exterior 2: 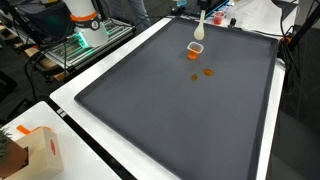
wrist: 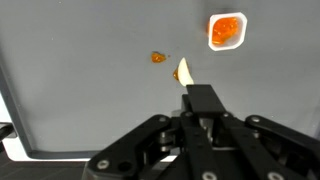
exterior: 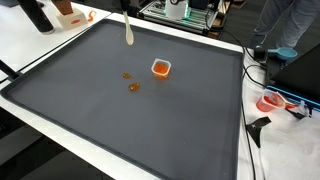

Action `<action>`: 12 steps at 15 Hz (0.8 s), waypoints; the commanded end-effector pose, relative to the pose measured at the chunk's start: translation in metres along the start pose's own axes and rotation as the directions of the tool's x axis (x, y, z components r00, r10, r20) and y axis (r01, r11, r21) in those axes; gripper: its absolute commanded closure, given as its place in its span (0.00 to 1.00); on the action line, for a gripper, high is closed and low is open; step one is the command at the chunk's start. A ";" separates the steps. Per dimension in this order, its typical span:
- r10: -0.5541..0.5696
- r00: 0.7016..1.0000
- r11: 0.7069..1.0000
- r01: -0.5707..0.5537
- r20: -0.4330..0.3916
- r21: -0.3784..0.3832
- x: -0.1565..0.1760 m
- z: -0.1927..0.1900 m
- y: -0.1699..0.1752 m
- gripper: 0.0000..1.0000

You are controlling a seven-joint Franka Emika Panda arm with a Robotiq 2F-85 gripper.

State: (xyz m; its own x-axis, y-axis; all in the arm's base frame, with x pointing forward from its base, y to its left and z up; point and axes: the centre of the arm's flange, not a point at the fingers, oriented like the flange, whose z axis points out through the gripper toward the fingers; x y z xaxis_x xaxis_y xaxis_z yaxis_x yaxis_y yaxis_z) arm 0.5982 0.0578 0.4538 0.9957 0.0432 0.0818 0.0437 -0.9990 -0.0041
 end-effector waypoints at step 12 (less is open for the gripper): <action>-0.067 0.997 0.997 0.069 -0.046 0.024 0.013 0.001 0.011 0.97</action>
State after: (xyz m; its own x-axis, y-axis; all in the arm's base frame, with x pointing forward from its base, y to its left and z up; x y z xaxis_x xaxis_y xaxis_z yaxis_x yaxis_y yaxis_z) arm 0.6013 0.0594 0.4582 0.9926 0.0675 0.1005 0.0669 -0.9977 0.0093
